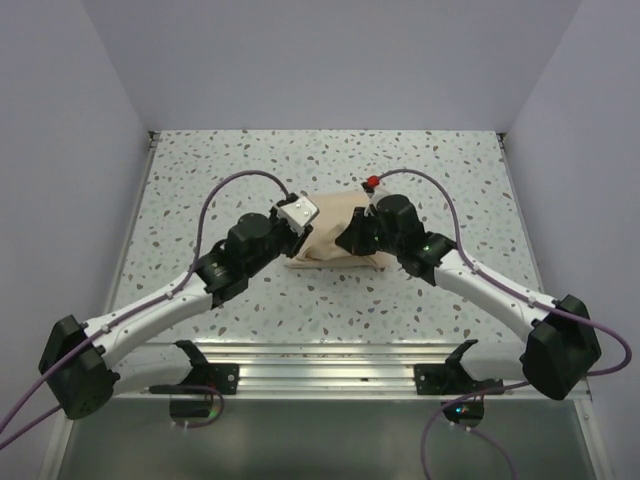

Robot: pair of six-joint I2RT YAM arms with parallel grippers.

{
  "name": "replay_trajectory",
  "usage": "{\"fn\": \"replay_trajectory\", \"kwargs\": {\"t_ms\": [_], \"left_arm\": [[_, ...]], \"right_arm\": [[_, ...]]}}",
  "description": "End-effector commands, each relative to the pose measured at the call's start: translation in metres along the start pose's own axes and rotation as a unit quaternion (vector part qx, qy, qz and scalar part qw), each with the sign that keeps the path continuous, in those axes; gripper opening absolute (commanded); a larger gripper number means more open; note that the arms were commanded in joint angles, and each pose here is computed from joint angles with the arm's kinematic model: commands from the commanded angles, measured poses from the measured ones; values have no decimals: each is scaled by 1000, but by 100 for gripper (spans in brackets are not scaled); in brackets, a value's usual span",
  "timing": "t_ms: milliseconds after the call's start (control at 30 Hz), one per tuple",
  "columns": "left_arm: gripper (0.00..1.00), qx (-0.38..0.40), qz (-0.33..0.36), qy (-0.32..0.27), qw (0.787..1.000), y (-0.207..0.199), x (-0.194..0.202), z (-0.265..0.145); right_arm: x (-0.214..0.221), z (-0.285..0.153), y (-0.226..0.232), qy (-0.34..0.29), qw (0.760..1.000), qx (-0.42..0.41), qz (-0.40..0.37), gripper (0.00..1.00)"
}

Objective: Prepare the surgical pack

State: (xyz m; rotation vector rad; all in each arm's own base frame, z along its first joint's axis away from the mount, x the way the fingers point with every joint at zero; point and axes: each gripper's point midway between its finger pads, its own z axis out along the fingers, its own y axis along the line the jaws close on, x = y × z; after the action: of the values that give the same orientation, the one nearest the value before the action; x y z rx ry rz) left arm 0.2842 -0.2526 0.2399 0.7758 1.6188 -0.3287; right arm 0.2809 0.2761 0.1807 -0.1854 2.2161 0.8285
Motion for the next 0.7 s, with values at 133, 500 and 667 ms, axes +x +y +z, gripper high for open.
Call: {"fn": "replay_trajectory", "kwargs": {"t_ms": [133,500,667], "left_arm": [[42,-47,-41,39,997,36,21,59],[41,-55,-42,41,997,71,2,111],[41,-41,-59,45,996,66,11,119]], "right_arm": [[22,-3,13,-13,999,-49,4,0],[88,6,-9,-24,998,-51,-29,0],[125,22,-20,4,997,-54,-48,0]]}}
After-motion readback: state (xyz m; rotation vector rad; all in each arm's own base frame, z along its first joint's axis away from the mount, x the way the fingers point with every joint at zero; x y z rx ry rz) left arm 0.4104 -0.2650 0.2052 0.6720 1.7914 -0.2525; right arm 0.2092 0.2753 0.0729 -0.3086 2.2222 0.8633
